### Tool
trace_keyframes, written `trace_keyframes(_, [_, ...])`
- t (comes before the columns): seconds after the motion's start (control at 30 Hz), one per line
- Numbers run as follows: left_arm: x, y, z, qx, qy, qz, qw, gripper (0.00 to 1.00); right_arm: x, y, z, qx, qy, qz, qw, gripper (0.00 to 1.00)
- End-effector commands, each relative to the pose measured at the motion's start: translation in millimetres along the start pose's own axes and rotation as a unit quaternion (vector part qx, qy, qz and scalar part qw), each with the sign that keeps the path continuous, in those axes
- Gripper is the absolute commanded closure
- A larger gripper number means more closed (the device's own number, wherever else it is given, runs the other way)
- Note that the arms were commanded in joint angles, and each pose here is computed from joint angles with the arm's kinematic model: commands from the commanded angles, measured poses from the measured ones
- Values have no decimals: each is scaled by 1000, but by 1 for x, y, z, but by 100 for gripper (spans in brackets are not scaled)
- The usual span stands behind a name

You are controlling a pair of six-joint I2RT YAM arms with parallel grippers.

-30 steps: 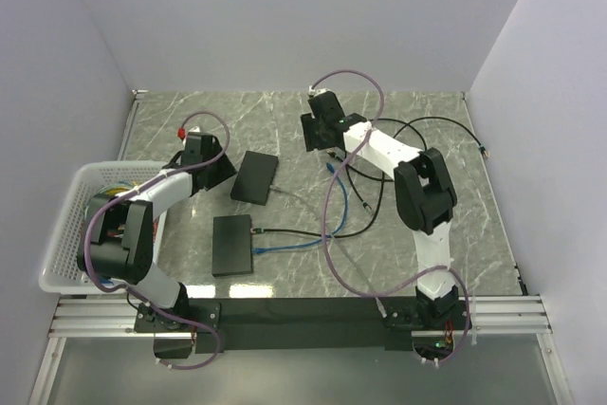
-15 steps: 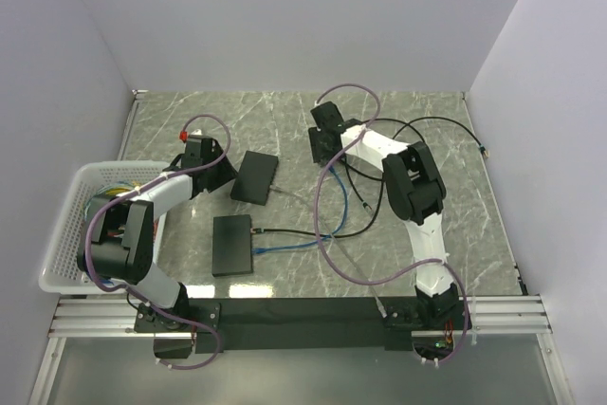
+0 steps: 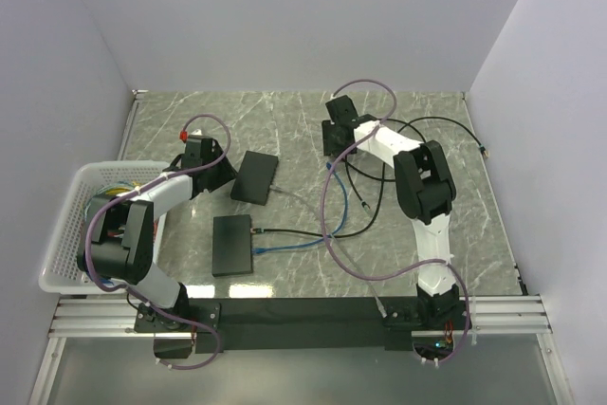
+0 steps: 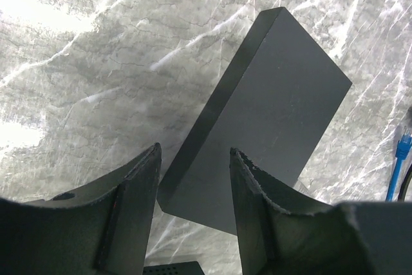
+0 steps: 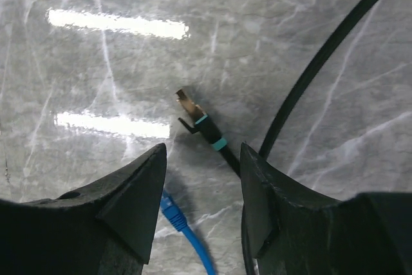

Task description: Insert the plug into the switch port

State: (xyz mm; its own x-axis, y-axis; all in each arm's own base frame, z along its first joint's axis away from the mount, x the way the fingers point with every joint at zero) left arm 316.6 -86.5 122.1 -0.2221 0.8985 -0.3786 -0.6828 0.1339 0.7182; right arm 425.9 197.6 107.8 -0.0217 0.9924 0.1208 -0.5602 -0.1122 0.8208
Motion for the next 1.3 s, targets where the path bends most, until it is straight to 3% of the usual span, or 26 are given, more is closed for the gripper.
trace_keyframes(0.0, [-3, 4, 5, -12, -6, -16, 1000, 48, 3, 22, 25, -44, -23, 24, 998, 44])
trace_keyframes(0.2, [-5, 4, 5, -10, -7, -16, 1000, 49, -3, 12, 23, -30, -27, 20, 999, 45])
trace_keyframes(0.5, [-9, 8, 4, -10, -7, -13, 1000, 49, -5, -7, 8, 12, -24, 19, 999, 59])
trace_keyframes(0.87, [-14, 12, 1, -6, -12, -17, 1000, 50, -4, -18, 0, 50, -24, 14, 998, 59])
trace_keyframes(1.0, [-17, 14, 0, -4, -13, -19, 1000, 50, -5, -14, -3, 50, -23, 22, 998, 75])
trace_keyframes(1.1, [-22, 17, 2, -3, -15, -22, 1000, 51, -5, -10, 0, 40, -15, 27, 999, 93])
trace_keyframes(1.27, [-34, 32, 9, -25, -26, -20, 999, 51, -1, 3, 13, 15, 2, 50, 999, 100])
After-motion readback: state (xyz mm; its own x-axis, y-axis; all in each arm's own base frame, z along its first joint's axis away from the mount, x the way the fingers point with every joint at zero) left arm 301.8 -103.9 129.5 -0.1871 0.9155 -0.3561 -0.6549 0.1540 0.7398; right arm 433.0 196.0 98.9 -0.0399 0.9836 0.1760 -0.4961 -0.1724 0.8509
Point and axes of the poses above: each gripper's point midway between its finger pads, its own y axis back along the fingers, its own x axis along the line the jaws close on, z = x × y, the point moved 9 cm from there along y, back along the fingers, and after that the axes turned 7 degrees about -y, right-handed, at the moved point
